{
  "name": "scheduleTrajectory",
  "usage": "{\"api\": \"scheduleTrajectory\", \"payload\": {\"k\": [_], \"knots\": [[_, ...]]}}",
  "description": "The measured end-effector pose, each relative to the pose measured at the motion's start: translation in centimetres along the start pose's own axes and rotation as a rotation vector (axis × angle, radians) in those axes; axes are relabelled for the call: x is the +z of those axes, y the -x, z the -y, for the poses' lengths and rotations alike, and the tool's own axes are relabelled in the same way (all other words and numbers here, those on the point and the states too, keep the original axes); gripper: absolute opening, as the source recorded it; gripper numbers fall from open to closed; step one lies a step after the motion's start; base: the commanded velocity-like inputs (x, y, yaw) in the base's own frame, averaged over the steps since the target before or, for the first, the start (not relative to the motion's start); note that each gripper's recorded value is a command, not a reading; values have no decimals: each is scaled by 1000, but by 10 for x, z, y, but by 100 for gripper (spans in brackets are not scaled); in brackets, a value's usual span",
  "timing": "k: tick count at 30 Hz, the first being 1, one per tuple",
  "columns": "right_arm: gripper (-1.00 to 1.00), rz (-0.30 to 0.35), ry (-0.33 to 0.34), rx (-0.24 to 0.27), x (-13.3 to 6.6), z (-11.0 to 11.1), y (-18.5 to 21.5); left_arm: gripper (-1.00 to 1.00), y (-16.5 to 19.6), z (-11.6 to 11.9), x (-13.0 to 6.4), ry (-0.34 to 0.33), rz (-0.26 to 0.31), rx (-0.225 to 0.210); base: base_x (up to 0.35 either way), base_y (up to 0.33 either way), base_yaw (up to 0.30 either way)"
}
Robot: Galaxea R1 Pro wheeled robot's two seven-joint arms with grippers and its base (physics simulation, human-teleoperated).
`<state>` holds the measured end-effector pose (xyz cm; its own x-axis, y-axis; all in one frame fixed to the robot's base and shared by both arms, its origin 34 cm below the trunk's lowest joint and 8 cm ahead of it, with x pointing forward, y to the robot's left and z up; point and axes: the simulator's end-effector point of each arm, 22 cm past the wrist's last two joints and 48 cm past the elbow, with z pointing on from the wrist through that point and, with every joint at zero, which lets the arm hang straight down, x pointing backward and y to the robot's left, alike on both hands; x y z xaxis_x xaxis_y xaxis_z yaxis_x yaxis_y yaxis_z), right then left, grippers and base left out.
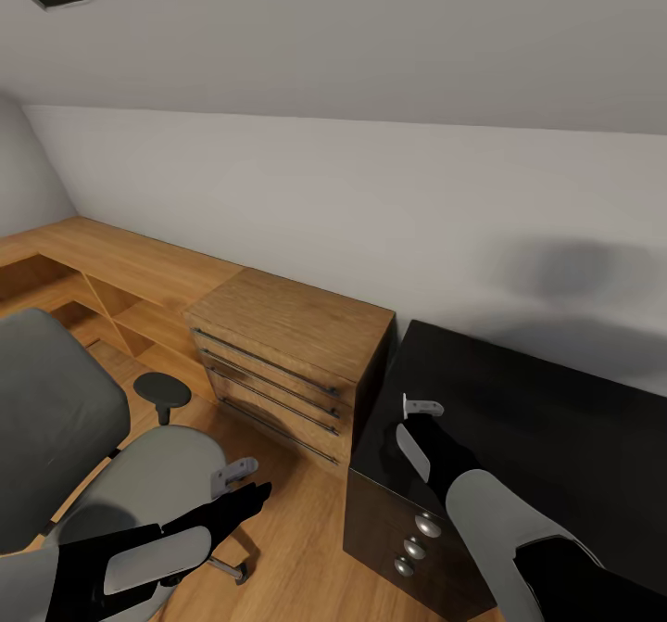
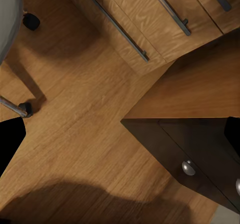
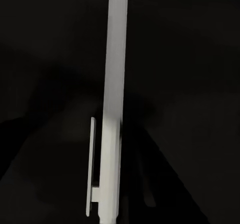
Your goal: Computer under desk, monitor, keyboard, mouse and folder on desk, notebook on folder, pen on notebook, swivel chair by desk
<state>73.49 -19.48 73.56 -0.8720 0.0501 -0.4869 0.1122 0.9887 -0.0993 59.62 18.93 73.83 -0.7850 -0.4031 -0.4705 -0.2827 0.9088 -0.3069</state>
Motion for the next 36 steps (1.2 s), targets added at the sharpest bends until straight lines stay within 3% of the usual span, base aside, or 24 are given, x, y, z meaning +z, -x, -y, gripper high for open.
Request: {"api": "scheduleTrajectory", "payload": {"k": [36], "knots": [[-100, -43, 58, -7, -2, -13, -8, 100, 0, 0, 0, 0, 0, 0, 0, 0, 0]]}}
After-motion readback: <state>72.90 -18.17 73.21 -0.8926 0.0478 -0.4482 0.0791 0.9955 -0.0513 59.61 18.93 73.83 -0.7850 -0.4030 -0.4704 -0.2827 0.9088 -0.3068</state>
